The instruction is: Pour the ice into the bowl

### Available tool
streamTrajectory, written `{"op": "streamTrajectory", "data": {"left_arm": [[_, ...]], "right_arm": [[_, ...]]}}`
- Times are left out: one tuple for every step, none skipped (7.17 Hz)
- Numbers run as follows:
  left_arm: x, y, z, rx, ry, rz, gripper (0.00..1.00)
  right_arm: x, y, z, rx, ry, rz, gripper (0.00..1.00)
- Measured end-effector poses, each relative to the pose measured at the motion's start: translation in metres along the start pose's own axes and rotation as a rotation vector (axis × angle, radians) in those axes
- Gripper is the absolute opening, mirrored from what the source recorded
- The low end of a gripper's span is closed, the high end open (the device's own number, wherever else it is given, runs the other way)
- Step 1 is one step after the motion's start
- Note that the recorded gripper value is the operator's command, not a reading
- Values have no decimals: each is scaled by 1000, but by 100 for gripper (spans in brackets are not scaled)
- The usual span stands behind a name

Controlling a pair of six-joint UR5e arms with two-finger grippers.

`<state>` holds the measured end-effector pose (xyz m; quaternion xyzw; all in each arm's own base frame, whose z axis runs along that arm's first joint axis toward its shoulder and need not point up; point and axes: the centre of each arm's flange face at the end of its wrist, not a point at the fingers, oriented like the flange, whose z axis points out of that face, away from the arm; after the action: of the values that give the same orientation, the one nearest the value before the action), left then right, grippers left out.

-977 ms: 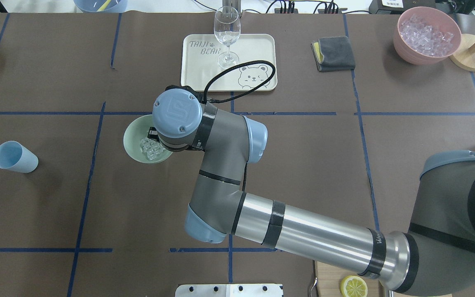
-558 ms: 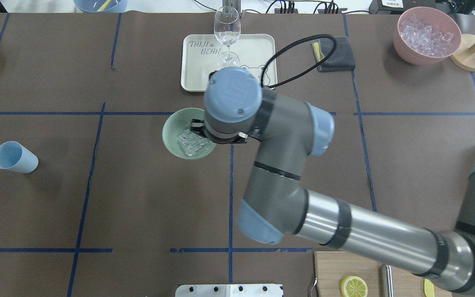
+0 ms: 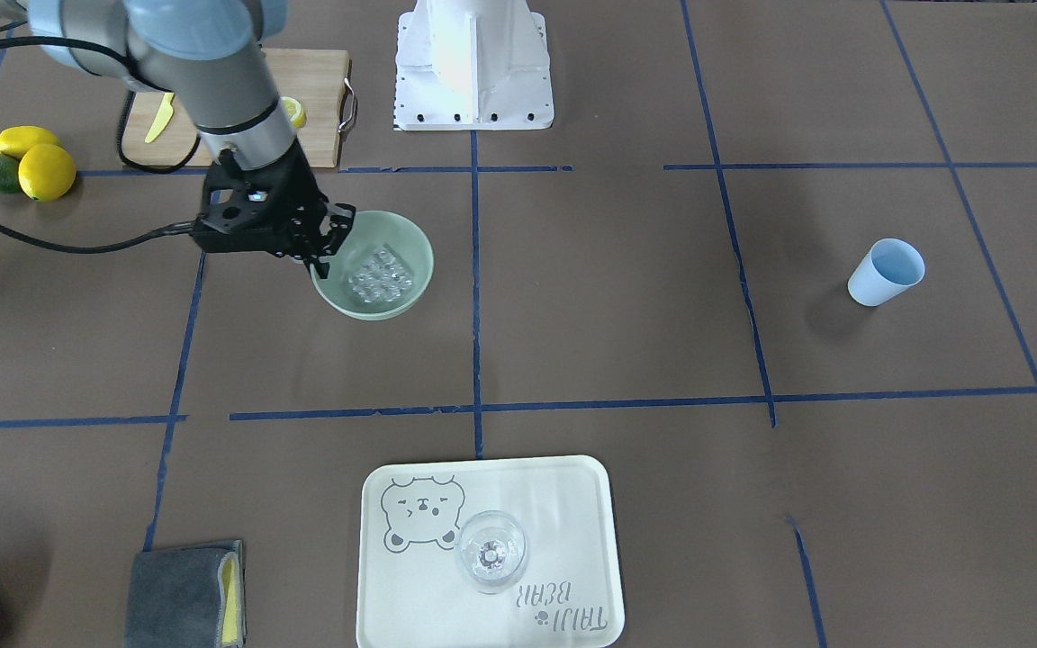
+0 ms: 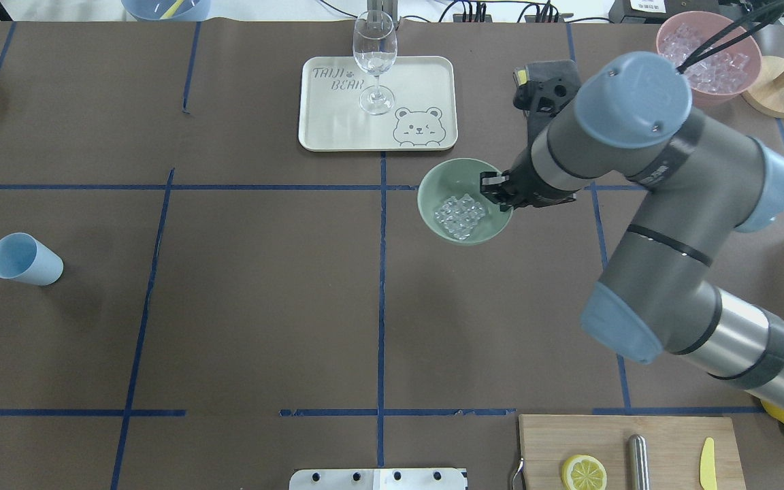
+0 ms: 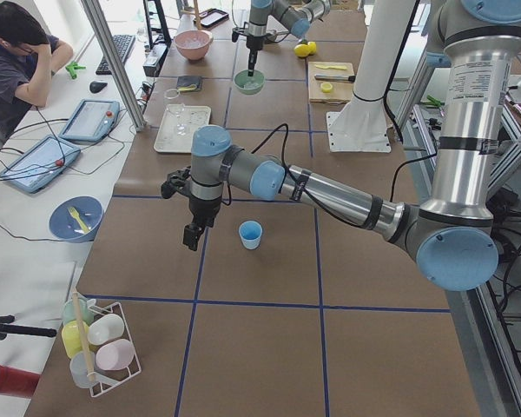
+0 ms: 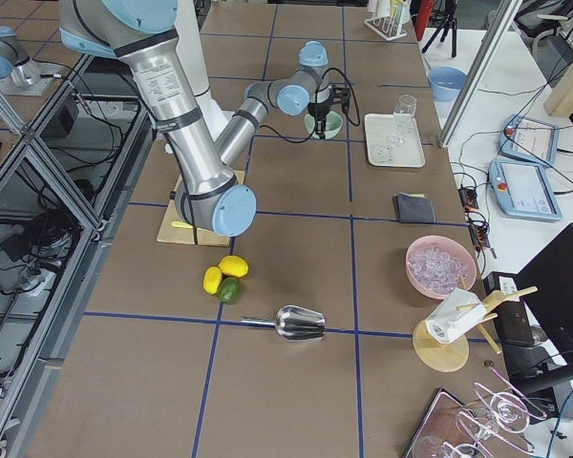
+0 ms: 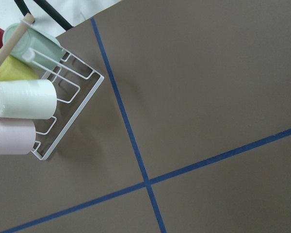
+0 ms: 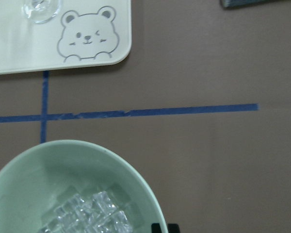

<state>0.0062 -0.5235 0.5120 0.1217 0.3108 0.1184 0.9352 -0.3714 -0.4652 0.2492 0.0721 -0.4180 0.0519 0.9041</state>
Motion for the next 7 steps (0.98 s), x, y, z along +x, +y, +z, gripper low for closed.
{"op": "streamTrajectory", "data": {"left_arm": [[-15, 11, 9, -33, 64, -41, 100], [-30, 25, 15, -50, 89, -79, 100], [-42, 39, 19, -54, 96, -101, 100], [-51, 54, 25, -52, 97, -102, 100], [-56, 66, 29, -52, 97, -87, 100], [-58, 72, 31, -52, 98, -78, 100], [-58, 73, 32, -52, 98, -74, 100]], "right_arm": [[48, -13, -4, -1, 28, -30, 0], [99, -24, -7, 2, 54, -60, 0], [149, -31, -10, 1, 69, -83, 0], [192, -31, -9, -2, 81, -99, 0], [229, -28, -1, -9, 97, -110, 0], [262, -23, 12, -16, 110, -110, 0], [293, -18, 28, -19, 119, -105, 0]]}}
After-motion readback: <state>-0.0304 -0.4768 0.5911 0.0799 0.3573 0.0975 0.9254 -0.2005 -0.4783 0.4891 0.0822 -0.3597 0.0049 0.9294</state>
